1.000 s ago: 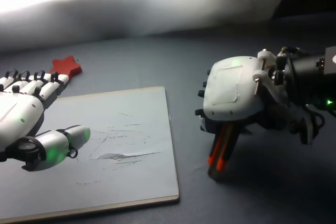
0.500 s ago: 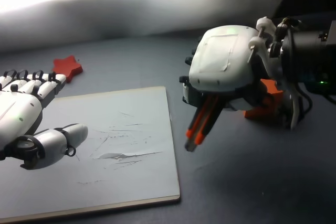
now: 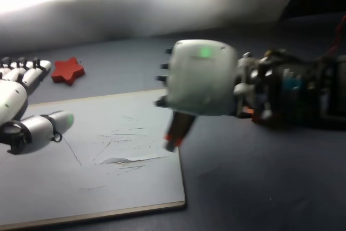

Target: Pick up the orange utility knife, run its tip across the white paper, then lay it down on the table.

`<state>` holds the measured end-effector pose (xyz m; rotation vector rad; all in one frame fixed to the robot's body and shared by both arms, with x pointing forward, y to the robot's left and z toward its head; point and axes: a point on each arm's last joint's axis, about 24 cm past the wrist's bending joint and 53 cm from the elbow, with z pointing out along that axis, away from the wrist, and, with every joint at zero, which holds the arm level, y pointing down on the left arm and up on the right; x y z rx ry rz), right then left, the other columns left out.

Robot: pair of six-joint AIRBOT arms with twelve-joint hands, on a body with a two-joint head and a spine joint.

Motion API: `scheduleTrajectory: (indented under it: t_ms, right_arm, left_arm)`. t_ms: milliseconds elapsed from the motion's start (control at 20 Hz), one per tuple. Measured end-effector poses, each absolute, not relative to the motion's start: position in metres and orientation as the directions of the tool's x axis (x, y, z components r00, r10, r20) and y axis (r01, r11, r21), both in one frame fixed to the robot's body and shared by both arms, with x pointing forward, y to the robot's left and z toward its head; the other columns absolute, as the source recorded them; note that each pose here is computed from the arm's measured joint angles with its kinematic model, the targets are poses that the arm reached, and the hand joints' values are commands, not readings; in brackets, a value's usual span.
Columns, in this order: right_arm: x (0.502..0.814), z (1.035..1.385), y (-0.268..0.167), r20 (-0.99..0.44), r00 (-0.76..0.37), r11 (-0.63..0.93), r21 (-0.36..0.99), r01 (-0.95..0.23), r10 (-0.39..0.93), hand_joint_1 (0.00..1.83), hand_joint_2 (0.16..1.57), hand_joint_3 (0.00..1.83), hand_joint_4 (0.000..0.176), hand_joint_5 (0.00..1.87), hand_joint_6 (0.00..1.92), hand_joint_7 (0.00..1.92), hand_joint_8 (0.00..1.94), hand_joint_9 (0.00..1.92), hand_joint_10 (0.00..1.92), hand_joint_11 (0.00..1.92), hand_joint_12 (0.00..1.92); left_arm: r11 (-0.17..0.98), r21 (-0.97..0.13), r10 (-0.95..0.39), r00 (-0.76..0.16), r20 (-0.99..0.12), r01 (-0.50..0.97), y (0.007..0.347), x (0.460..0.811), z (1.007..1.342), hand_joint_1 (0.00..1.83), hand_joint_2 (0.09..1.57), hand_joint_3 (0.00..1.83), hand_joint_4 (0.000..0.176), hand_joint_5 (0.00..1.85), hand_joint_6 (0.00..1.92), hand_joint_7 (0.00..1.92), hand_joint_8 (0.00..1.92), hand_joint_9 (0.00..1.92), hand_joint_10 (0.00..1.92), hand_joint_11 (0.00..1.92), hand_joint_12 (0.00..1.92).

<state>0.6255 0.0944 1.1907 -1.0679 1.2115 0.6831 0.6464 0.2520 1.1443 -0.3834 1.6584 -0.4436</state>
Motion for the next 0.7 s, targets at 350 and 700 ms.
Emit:
scheduleTrajectory:
  t_ms: [350,700]
  right_arm:
    - [0.620,1.207,0.144,-0.895,0.445,0.372,-0.407,-0.834,0.019,1.49,1.23,0.06,0.176,1.35,1.92,1.53,1.94,1.65,1.92,1.71,1.92]
    - [0.600,1.222,0.180,-0.845,0.517,0.347,-0.448,-0.824,0.136,1.51,1.21,0.06,0.176,1.35,1.92,1.54,1.94,1.64,1.92,1.70,1.92]
  left_arm:
    - [0.872,-0.490,-0.486,-0.130,-0.864,-0.007,0.262,0.656,1.144,0.00,1.32,0.00,0.000,0.02,0.00,0.04,0.00,0.10,0.01,0.00,0.49]
    - [0.883,-0.468,-0.470,-0.091,-0.878,-0.041,0.287,0.670,1.148,0.00,1.32,0.00,0.000,0.00,0.00,0.06,0.00,0.09,0.00,0.00,0.36]
